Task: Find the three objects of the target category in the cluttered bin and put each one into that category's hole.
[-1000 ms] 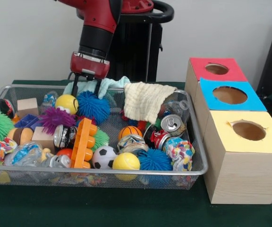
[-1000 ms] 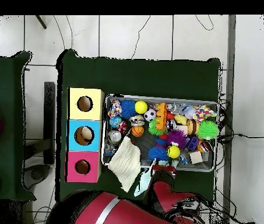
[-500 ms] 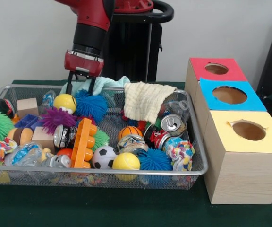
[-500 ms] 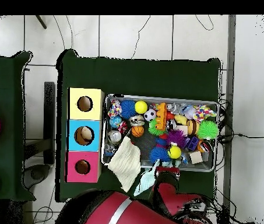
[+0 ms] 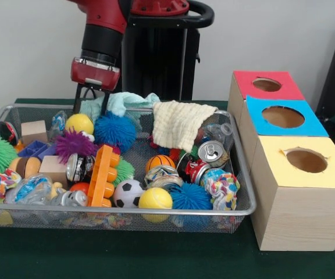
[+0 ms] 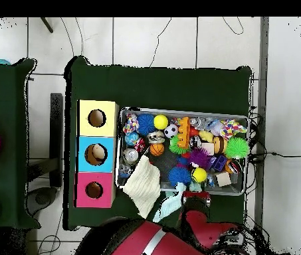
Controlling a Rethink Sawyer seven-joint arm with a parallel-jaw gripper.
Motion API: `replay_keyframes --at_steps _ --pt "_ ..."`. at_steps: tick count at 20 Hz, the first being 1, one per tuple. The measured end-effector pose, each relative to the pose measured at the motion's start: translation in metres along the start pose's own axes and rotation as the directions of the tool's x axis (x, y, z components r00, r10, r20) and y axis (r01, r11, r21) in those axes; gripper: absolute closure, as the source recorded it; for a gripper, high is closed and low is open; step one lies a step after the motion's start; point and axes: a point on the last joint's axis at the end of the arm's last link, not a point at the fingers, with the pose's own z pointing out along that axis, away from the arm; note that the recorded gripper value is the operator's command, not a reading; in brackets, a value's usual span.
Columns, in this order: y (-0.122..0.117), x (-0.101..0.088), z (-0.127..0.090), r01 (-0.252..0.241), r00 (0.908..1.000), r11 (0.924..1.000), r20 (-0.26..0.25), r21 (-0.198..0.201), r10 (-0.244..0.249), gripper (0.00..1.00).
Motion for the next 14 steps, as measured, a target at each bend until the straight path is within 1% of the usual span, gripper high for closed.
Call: replay_keyframes --at_steps 4,7,11,14 --pt "-0.013 -0.001 -0.001 0.012 0.9998 0.9999 0.013 -0.002 -0.012 0.00" --pt "-0.027 -0.005 0.000 0.028 0.9991 0.9996 0.033 -0.004 -0.028 0.00" --pt "-0.042 -0.007 -0.002 0.033 0.9982 0.9995 0.051 -0.001 -0.033 0.00" --pt "-0.045 -0.008 -0.003 0.031 0.9979 0.9995 0.057 0.000 -0.031 0.00"
